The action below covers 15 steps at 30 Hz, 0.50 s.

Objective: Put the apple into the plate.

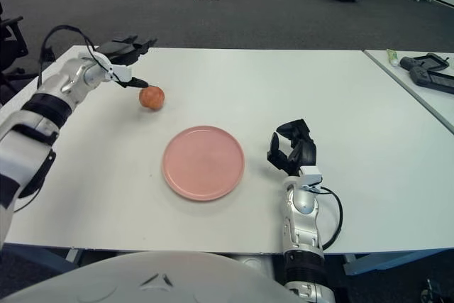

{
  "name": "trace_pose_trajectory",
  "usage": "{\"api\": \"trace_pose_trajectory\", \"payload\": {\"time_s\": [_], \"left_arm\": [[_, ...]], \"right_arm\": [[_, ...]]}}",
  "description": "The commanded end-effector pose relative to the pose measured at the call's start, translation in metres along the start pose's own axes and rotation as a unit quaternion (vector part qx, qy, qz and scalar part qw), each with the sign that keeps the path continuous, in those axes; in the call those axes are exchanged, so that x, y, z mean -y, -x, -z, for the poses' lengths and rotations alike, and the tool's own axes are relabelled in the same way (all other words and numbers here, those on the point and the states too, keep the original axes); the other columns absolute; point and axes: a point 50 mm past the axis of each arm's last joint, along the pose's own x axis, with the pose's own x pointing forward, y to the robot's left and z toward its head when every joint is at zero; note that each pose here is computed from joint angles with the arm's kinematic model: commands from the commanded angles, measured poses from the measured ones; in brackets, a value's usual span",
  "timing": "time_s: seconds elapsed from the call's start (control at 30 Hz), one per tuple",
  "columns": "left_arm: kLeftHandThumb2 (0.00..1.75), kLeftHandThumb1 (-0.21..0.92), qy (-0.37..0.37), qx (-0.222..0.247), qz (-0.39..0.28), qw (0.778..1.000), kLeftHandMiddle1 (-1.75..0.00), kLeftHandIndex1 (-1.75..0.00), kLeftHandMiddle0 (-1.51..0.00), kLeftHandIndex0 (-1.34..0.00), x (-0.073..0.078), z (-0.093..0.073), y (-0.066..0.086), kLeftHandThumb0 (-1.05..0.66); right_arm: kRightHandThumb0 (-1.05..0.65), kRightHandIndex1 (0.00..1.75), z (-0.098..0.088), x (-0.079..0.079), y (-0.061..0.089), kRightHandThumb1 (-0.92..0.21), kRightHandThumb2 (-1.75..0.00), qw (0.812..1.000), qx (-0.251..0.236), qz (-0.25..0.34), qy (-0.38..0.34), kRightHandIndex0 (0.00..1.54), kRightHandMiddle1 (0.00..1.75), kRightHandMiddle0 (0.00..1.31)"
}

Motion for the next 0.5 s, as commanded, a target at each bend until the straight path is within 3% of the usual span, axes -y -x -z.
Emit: {"api": "trace_pose_trajectory", "payload": {"time_s": [0.0,0.47], "left_arm": [[0.69,0.54,0.030,-0.022,0.013,0.999,0.00,0.00,0.00,0.00,0.026,0.006,0.006,-0.95],[0.78,0.51,0.105,-0.051,0.025,0.993,0.00,0.00,0.00,0.00,0.060,0.000,0.010,-0.91]], "right_arm": [[-0.40,1.37,-0.004,-0.002,-0.005,-0.56,-1.02,1.000,0.013,0.000,-0.002,0.63,1.75,0.42],[-0.41,1.37,-0.005,-0.001,-0.002,-0.54,-1.05,1.000,0.017,-0.003,0.010,0.65,1.75,0.44]]}}
